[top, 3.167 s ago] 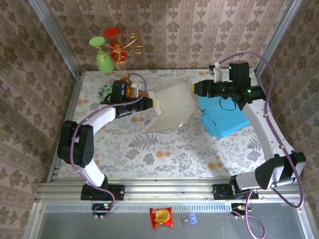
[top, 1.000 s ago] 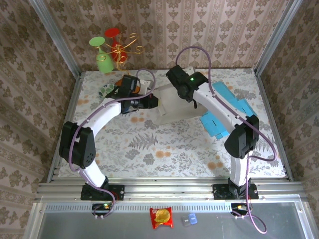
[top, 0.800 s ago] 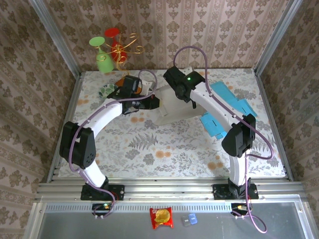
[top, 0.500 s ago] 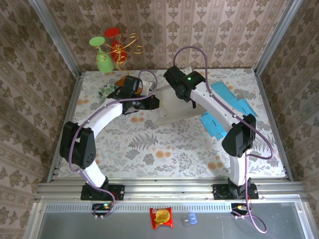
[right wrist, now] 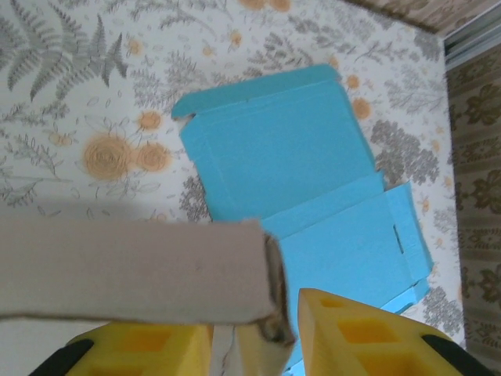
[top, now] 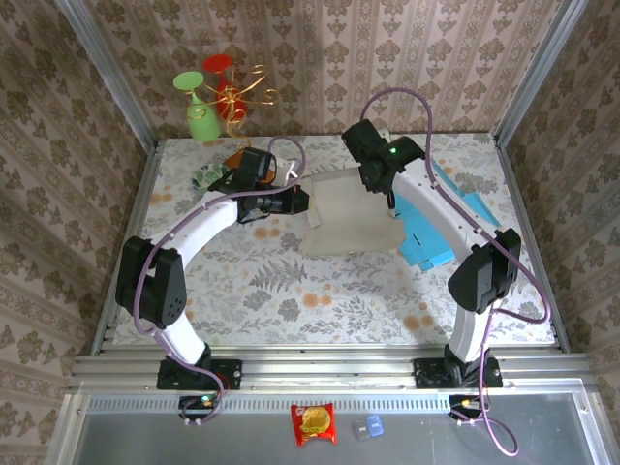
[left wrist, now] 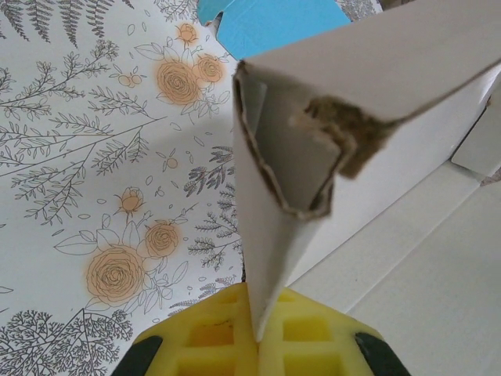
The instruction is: Fold the paper box
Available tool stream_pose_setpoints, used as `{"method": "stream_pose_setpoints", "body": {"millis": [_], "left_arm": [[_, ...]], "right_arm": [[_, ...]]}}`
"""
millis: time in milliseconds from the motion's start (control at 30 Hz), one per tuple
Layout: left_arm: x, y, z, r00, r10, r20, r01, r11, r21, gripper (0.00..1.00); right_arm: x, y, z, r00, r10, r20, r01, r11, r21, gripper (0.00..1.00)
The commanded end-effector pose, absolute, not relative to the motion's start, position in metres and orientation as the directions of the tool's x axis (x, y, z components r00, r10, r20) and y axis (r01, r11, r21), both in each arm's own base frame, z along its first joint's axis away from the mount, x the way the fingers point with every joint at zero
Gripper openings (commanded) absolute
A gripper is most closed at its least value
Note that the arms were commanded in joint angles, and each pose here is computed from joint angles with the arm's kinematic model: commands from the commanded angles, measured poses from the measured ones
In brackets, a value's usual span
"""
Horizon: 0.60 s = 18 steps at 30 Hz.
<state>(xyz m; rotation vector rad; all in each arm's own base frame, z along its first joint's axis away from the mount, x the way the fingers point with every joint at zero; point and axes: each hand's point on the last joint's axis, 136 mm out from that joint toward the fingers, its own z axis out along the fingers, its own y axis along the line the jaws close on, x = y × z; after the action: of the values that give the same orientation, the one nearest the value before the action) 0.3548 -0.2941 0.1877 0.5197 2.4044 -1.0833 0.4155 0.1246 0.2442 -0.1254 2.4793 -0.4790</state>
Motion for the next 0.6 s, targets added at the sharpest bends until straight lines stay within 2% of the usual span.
{"method": "stream_pose_setpoints", "body": {"millis": [0, 133, 367, 433, 500, 533, 567], "left_arm": [[0.357, -0.298, 0.202, -0.809, 0.152, -0.568, 0.531, 0.604, -0.594, 0.00], [0.357, -0.298, 0.201, -0.809, 0.154, -0.567, 0.532, 0.603, -0.595, 0.00], [0.357, -0.300, 0.198, -0.813, 0.163, -0.559, 0.531, 0.601, -0.597, 0.00], [0.356, -0.300, 0.195, -0.817, 0.166, -0.552, 0.527, 0.604, -0.598, 0.00], [0.356, -0.299, 0.189, -0.822, 0.169, -0.543, 0.518, 0.616, -0.593, 0.00], [0.355, -0.298, 0.185, -0.826, 0.169, -0.538, 0.512, 0.625, -0.589, 0.00], [0.356, -0.297, 0.181, -0.829, 0.168, -0.534, 0.504, 0.638, -0.582, 0.00]], "right_arm": [[0.404, 0.124, 0.251, -0.803, -0.151, -0.577, 0.039, 0.952, -0.304, 0.40], [0.396, 0.122, 0.239, -0.817, -0.132, -0.561, 0.047, 0.955, -0.293, 0.42], [0.407, 0.119, 0.232, -0.809, -0.159, -0.566, 0.057, 0.937, -0.345, 0.32], [0.412, 0.120, 0.229, -0.810, -0.166, -0.562, 0.058, 0.931, -0.360, 0.22], [0.414, 0.121, 0.226, -0.808, -0.171, -0.564, 0.067, 0.924, -0.375, 0.04], [0.413, 0.122, 0.225, -0.806, -0.175, -0.566, 0.070, 0.920, -0.385, 0.00], [0.411, 0.124, 0.223, -0.804, -0.183, -0.566, 0.069, 0.916, -0.394, 0.00]]}}
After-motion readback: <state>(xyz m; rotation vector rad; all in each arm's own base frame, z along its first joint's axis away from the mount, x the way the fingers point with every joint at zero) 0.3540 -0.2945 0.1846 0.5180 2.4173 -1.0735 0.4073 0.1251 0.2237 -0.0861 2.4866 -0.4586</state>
